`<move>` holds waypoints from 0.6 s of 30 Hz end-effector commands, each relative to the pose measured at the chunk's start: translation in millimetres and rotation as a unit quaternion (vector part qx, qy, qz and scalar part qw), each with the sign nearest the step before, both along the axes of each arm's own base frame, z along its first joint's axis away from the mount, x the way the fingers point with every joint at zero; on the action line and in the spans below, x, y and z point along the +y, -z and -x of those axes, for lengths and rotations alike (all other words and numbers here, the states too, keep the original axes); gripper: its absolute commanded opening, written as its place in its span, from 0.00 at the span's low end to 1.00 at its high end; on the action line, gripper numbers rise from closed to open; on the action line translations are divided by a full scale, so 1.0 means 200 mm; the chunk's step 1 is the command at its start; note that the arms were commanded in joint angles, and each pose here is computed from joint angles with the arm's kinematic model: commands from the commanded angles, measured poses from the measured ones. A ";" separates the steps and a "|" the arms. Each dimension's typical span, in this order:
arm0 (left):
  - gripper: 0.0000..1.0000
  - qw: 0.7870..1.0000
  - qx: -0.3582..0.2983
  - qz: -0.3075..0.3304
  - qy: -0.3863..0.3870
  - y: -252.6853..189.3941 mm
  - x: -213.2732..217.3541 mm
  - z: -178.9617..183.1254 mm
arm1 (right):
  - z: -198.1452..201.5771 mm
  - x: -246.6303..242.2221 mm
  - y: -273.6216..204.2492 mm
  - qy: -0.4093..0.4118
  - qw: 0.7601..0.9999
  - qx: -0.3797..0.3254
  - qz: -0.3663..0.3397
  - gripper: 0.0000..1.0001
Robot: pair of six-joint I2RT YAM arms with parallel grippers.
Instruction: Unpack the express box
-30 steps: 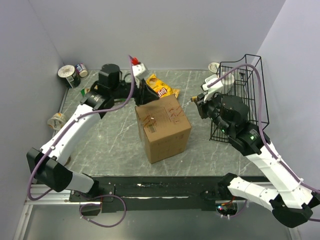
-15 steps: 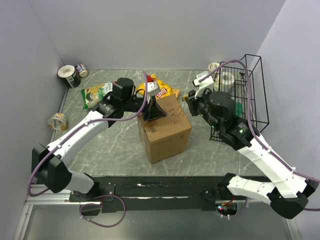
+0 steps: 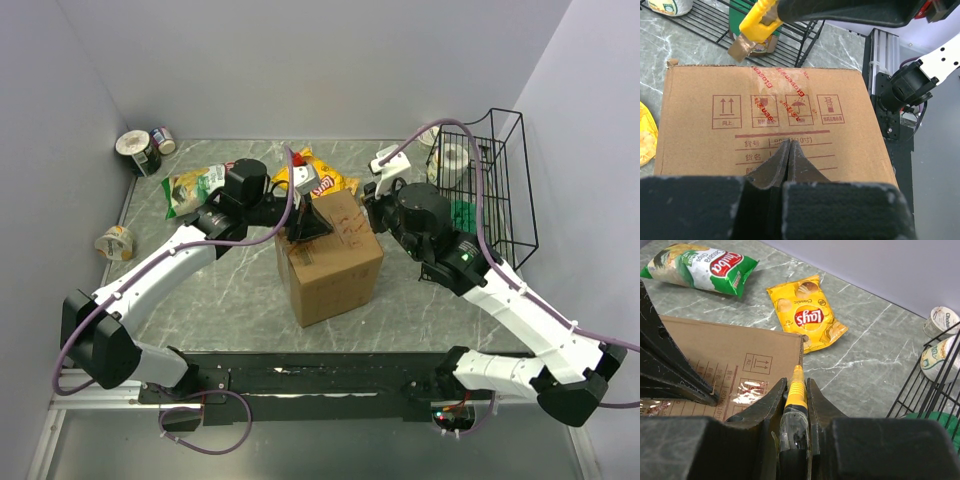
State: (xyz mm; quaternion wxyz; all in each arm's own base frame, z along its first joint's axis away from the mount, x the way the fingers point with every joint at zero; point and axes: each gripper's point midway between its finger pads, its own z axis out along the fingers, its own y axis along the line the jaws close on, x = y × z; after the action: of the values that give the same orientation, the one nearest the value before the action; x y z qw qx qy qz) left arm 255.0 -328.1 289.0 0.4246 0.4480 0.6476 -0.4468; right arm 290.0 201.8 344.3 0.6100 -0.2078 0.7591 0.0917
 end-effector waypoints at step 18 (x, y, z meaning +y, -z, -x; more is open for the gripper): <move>0.01 1.000 0.013 -0.010 -0.004 0.06 0.00 0.02 | -0.01 -0.01 -0.07 0.016 1.000 -0.013 -0.014 0.00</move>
State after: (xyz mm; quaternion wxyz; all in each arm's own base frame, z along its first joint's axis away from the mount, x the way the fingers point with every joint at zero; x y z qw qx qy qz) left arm 255.5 -329.2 288.8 0.4276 0.4480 0.6456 -0.4467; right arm 289.0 201.5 340.0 0.6035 -0.2063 0.7649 0.0910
